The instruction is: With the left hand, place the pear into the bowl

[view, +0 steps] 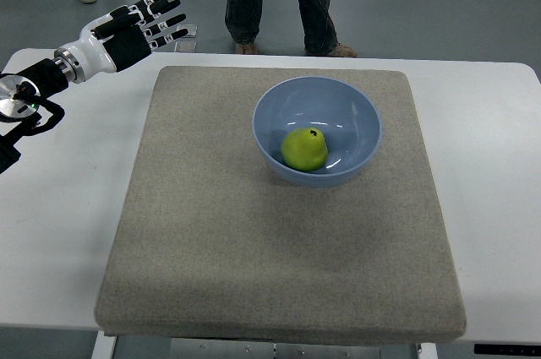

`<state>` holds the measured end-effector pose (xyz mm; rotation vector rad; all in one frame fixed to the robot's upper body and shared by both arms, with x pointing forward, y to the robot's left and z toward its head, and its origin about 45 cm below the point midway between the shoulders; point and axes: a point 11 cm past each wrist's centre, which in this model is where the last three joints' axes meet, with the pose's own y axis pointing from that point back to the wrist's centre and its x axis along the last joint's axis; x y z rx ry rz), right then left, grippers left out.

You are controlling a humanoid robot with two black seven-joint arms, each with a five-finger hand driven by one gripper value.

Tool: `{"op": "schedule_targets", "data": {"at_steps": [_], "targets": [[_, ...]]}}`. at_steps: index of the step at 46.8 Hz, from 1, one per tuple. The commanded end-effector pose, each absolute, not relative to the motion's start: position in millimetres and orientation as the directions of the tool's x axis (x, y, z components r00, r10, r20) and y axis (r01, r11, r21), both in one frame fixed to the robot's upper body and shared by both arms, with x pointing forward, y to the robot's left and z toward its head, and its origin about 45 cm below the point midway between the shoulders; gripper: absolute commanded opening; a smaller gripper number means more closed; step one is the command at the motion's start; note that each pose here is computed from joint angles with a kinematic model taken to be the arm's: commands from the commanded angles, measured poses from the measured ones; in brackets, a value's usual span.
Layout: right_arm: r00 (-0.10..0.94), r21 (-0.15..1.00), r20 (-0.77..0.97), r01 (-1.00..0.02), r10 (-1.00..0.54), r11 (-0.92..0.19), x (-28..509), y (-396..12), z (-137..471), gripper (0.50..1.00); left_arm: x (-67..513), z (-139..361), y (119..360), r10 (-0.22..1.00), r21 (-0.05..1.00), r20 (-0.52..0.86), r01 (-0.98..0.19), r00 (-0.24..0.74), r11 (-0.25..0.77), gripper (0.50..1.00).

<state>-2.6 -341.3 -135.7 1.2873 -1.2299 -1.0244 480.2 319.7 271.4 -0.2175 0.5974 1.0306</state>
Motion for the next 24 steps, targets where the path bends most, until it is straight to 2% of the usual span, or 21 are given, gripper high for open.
{"op": "schedule_targets", "data": {"at_steps": [1,24], "targets": [[0.107,0.992,0.072,-0.109,-0.992,0.06,-2.5,-341.2,-135.7,0.926,480.1,271.2,318.9,0.737,0.103,-0.562,-0.853,0.375,0.512,0.996],[0.098,0.993,0.059,-0.11,-0.993,0.049,-2.4,-337.1,-136.2,0.926,479.9,271.2,320.0,0.738,0.102,-0.562,-0.854,0.374,0.51,0.996]]}}
